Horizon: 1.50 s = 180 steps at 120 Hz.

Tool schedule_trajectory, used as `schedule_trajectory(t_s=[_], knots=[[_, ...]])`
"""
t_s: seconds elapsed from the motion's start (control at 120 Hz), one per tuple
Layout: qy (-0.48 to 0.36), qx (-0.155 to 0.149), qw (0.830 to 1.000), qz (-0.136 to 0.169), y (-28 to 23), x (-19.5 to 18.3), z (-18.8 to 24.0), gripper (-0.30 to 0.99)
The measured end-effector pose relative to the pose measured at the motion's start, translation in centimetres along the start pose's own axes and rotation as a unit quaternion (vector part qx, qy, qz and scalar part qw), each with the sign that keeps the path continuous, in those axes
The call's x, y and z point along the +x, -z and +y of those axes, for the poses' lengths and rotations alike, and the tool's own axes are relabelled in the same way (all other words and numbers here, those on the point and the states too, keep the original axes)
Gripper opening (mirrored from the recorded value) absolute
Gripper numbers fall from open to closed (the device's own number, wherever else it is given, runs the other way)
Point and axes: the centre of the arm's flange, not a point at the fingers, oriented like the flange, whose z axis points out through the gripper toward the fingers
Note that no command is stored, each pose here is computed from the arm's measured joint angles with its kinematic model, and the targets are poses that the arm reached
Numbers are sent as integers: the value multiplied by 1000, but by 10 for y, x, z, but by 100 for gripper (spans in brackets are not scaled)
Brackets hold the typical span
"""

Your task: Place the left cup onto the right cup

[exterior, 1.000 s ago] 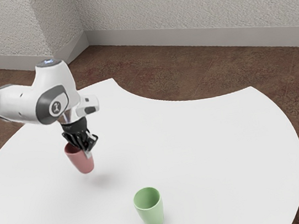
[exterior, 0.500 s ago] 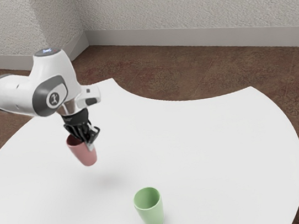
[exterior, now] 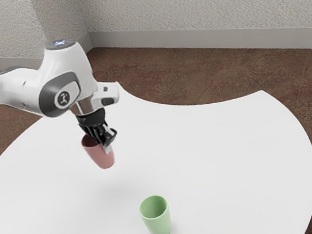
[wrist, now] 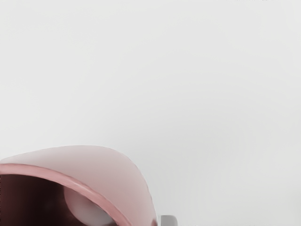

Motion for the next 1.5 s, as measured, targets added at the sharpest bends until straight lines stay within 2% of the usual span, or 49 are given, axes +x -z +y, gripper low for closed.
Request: schedule_trajectory(t_s=[0.833,1.5], knots=[[-87,-5,996,0,37,-12,91,-9],[-133,-12,991,-19,46,-29,143,-9]])
